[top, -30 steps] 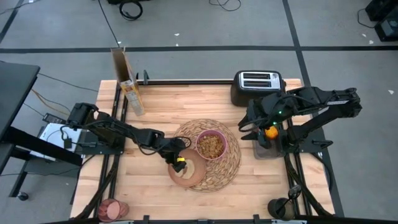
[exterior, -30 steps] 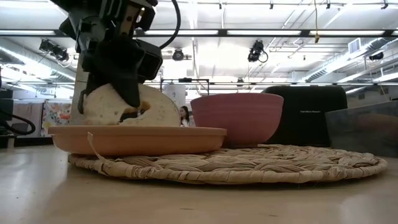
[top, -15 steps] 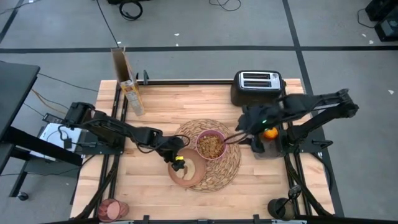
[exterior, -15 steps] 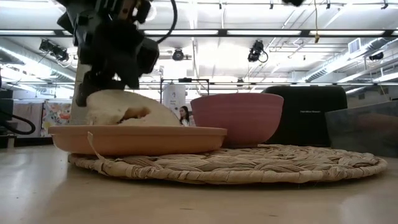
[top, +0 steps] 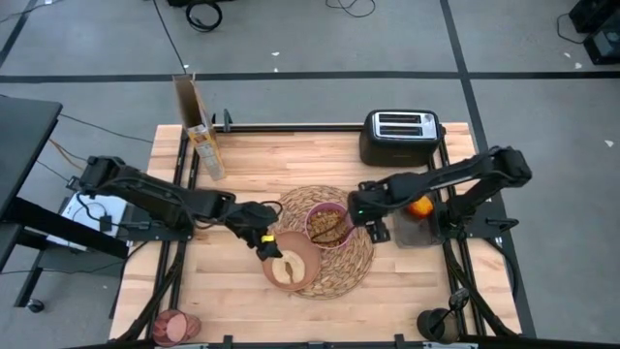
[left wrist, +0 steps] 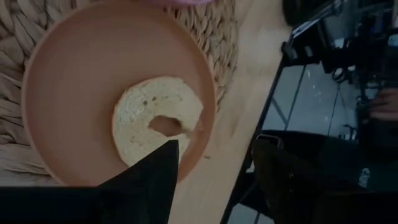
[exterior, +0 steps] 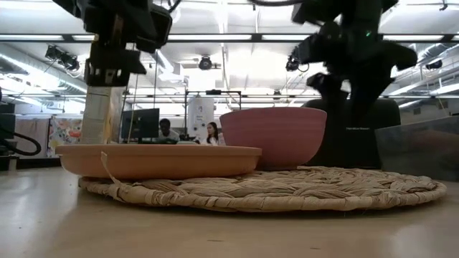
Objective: Arrange a breakfast setting
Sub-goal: Adjust the pink bowl, then put the black spoon on the brown placemat to the right side of the pink bowl
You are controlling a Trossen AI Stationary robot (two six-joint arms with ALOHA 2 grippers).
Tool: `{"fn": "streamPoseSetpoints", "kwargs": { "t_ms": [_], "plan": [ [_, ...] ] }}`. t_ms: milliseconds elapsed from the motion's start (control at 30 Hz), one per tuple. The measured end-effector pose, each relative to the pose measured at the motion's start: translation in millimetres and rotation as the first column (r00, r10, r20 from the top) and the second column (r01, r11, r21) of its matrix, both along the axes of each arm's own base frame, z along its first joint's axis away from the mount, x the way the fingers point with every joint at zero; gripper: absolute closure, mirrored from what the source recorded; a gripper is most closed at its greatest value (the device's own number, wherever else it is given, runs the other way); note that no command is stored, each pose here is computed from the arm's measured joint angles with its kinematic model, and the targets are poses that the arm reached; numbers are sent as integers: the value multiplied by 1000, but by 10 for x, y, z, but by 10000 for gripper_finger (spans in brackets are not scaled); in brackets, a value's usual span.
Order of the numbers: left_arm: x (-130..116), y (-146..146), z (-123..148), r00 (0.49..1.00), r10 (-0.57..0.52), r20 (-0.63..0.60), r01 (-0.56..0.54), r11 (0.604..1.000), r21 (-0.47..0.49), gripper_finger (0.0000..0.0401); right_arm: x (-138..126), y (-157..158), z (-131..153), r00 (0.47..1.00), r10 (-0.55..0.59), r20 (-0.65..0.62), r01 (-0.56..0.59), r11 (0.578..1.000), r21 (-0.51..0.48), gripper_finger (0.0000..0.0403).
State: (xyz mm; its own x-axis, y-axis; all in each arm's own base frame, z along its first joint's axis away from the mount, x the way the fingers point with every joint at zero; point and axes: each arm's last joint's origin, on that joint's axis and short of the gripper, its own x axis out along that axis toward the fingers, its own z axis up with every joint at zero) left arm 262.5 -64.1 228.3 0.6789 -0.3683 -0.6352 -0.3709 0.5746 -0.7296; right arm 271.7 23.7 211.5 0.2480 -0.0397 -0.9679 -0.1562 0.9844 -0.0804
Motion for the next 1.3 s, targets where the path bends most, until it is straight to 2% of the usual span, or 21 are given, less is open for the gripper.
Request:
{"fn": "streamPoseSetpoints", "kwargs": {
  "t_ms": [267,533,700,867,967,1033,1100,1167,1233,1300],
  "plan": [
    [-82,-14,137,998,35,56,-36,999,9,190,213,23,-175,999,28,45,-28,1000,2,128],
    [-87,-42,143,998,37,56,-37,999,4,190,295,-19,-156,992,11,125,-12,1000,6,129],
    [-85,-42,143,998,41,56,-41,999,2,190,296,-51,-153,992,5,126,-6,1000,4,129],
    [-82,-36,143,996,55,64,-56,998,23,190,180,-50,-19,993,10,118,-11,1000,2,129],
    [-78,-23,142,996,48,80,-53,997,62,190,16,-31,151,992,-51,112,48,999,26,129],
    [-72,2,142,995,49,92,-57,994,90,190,-125,5,288,984,-134,113,127,990,65,129],
    [-57,35,149,992,51,115,-65,990,123,191,-283,74,429,960,-256,109,240,960,145,129],
    [-31,81,170,986,53,157,-79,983,164,191,-437,177,567,920,-383,90,348,899,266,129],
    [7,140,208,975,47,216,-89,977,193,191,-559,298,688,869,-494,27,440,797,413,131],
    [53,210,264,956,44,290,-110,971,214,191,-650,422,811,819,-568,-77,521,682,513,134]
  ]
}}
